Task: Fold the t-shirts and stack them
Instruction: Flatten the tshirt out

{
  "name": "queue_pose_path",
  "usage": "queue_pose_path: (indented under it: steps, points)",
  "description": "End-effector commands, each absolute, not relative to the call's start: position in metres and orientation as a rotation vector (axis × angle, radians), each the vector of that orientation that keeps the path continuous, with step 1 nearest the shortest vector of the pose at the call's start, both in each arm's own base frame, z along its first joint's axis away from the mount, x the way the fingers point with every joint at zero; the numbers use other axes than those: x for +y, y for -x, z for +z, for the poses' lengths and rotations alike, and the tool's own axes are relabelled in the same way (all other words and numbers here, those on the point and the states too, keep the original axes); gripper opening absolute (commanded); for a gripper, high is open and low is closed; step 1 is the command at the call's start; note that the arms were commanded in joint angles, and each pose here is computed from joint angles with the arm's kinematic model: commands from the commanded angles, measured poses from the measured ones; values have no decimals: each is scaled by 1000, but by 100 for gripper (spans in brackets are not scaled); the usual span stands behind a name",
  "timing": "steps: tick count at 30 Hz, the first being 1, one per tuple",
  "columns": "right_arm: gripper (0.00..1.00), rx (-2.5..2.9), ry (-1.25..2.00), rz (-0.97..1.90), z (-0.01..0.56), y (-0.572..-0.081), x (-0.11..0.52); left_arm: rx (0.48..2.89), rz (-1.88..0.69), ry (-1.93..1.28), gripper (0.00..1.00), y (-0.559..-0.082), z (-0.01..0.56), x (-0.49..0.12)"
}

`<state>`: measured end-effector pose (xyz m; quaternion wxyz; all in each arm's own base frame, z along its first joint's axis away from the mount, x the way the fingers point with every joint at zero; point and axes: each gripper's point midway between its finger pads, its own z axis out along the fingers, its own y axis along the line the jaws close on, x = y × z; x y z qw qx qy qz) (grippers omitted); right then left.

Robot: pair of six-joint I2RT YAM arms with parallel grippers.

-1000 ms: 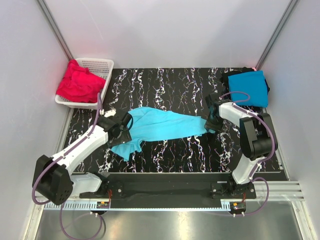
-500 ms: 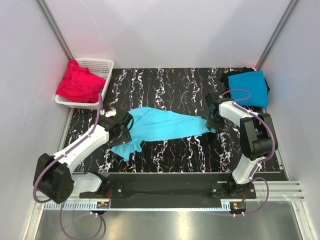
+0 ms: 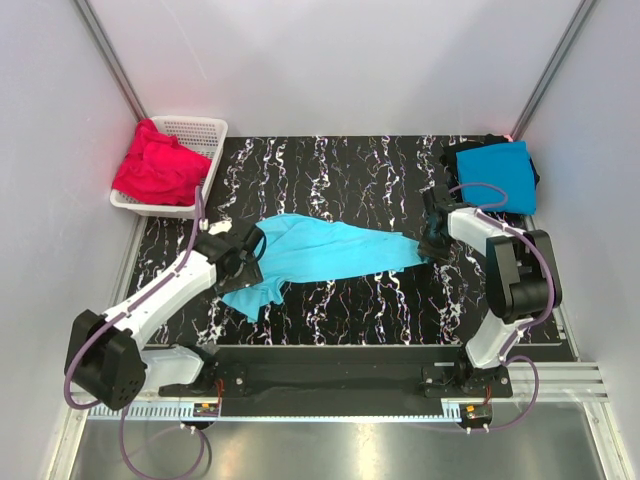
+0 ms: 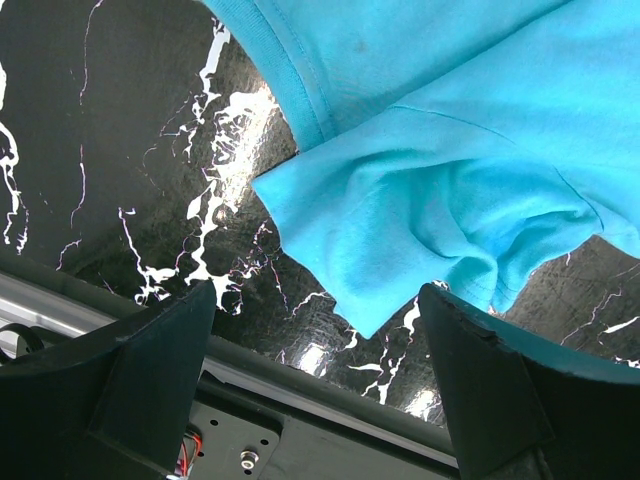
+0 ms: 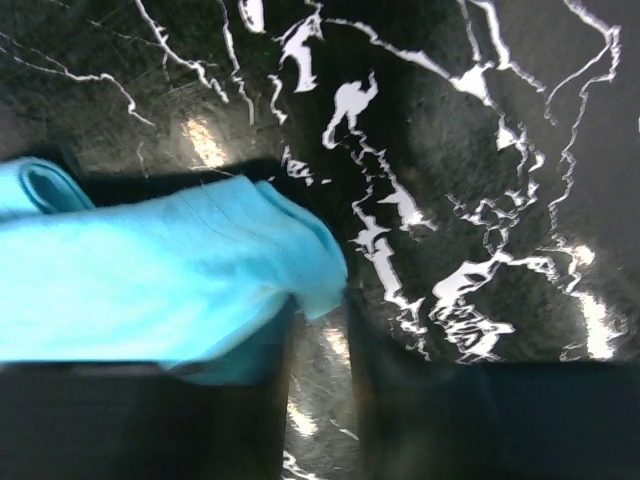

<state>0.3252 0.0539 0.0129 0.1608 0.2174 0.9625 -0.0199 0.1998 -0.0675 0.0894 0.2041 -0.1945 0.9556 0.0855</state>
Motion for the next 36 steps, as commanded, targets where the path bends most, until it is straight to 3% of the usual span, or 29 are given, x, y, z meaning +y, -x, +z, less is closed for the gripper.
queue_pose_path:
  steps: [1,2,8,12,22,36]
  points:
    - [14,2730,-609,-7,15,-326,47,2653,205,544,89,-200,95,-68]
    - [0,2726,-617,-3,16,-326,45,2654,201,548,89,-199,95,-69]
    - [0,2732,-620,5,18,-324,44,2665,179,553,89,-193,91,-70]
    - [0,2730,-621,12,18,-324,45,2688,111,482,82,-183,88,-82]
    - [0,2716,-624,33,24,-327,48,2824,-42,398,80,-111,50,-125]
    - [0,2709,-612,64,30,-324,51,2748,187,400,81,-150,41,-138]
